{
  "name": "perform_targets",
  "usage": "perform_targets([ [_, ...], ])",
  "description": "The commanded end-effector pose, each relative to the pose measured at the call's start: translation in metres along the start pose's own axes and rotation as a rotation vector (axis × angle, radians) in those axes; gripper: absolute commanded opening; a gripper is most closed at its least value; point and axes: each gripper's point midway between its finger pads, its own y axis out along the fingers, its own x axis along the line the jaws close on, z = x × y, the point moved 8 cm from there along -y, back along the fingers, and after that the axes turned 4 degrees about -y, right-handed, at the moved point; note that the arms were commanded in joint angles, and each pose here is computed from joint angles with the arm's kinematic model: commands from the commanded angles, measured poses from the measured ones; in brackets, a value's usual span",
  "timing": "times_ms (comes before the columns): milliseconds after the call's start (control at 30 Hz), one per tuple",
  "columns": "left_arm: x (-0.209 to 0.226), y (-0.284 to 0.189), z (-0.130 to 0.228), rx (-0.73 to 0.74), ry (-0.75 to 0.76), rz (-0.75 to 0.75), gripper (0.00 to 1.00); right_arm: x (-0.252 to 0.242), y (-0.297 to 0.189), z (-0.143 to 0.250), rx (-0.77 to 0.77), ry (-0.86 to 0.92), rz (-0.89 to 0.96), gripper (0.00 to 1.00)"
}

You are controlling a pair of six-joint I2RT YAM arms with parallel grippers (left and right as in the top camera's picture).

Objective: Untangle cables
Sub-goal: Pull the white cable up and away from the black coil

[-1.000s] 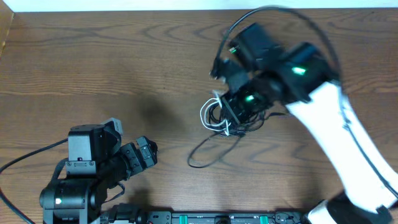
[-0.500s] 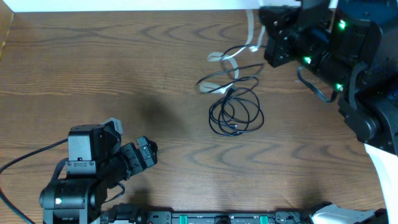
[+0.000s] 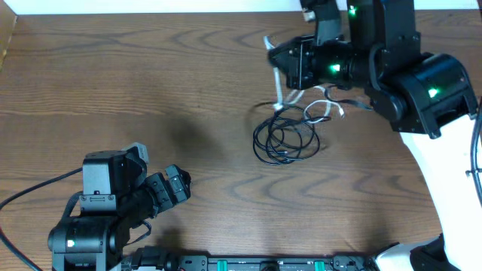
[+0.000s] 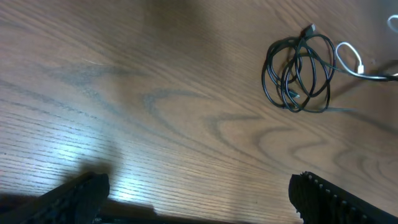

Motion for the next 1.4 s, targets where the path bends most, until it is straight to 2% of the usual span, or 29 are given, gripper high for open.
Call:
perform_targets([
  [0, 0.001, 0.000, -0.001, -0.007, 0.014, -0.006, 0.98, 0.005, -0.010, -0.002, -0.018, 0.157, -0.030, 0.02],
  [100, 0.001, 0.000, -0.001, -0.007, 0.014, -0.007, 0.98, -0.027, -0.008, 0.002, -0.095, 0.249, 0.319, 0.02],
  [133, 0.001, 0.000, -0.001, -0.007, 0.014, -0.007, 0.98, -0.030, -0.007, 0.007, -0.089, 0.331, 0.348, 0.02],
  [200, 0.001, 0.000, -0.001, -0.007, 0.014, -0.007, 0.98, -0.020, -0.004, 0.020, 0.004, 0.600, 0.248, 0.13],
  [233, 0.001, 0.000, -0.001, -0.007, 0.014, -0.007, 0.98, -0.013, -0.003, 0.022, 0.049, 0.646, 0.178, 0.11],
  [333, 0.001, 0.000, -0.001, -0.007, 0.014, -0.007, 0.98, -0.002, -0.001, 0.012, 0.037, 0.578, 0.069, 0.05],
  [400, 0.001, 0.000, -0.001, -0.007, 0.014, -0.007, 0.98, -0.013, -0.002, 0.007, -0.045, 0.541, 0.174, 0.01],
  [500, 0.001, 0.000, -0.001, -0.007, 0.014, -0.007, 0.98, -0.035, -0.006, 0.007, -0.142, 0.541, 0.384, 0.01],
  [633, 0.001, 0.000, -0.001, -0.007, 0.014, -0.007, 0.98, -0.050, -0.014, 0.011, -0.170, 0.482, 0.547, 0.02],
  [667, 0.001, 0.000, -0.001, -0.007, 0.014, -0.007, 0.98, -0.053, -0.015, 0.013, -0.158, 0.448, 0.577, 0.10],
  [767, 0.001, 0.000, -0.001, -0.007, 0.014, -0.007, 0.98, -0.062, -0.016, 0.028, -0.033, 0.312, 0.670, 0.56],
  [800, 0.001, 0.000, -0.001, -0.007, 0.014, -0.006, 0.98, -0.066, -0.016, 0.033, 0.029, 0.247, 0.709, 0.64],
  [900, 0.001, 0.000, -0.001, -0.007, 0.014, -0.007, 0.98, -0.080, -0.010, 0.050, 0.216, 0.095, 0.775, 0.66],
  [933, 0.001, 0.000, -0.001, -0.007, 0.014, -0.007, 0.98, -0.090, -0.001, 0.062, 0.339, 0.019, 0.791, 0.66],
  [1000, 0.001, 0.000, -0.001, -0.007, 0.014, -0.007, 0.98, -0.102, 0.011, 0.074, 0.450, -0.041, 0.798, 0.68],
  [1033, 0.001, 0.000, -0.001, -0.007, 0.014, -0.007, 0.98, -0.110, 0.019, 0.082, 0.511, -0.073, 0.798, 0.73],
  [1100, 0.001, 0.000, -0.001, -0.007, 0.014, -0.006, 0.98, -0.122, 0.031, 0.094, 0.587, -0.109, 0.796, 0.99],
  [1233, 0.001, 0.000, -0.001, -0.007, 0.014, -0.006, 0.98, -0.146, 0.062, 0.121, 0.682, -0.104, 0.759, 0.99],
  [1367, 0.001, 0.000, -0.001, -0.007, 0.014, -0.007, 0.98, -0.158, 0.086, 0.145, 0.763, -0.190, 0.614, 0.99],
])
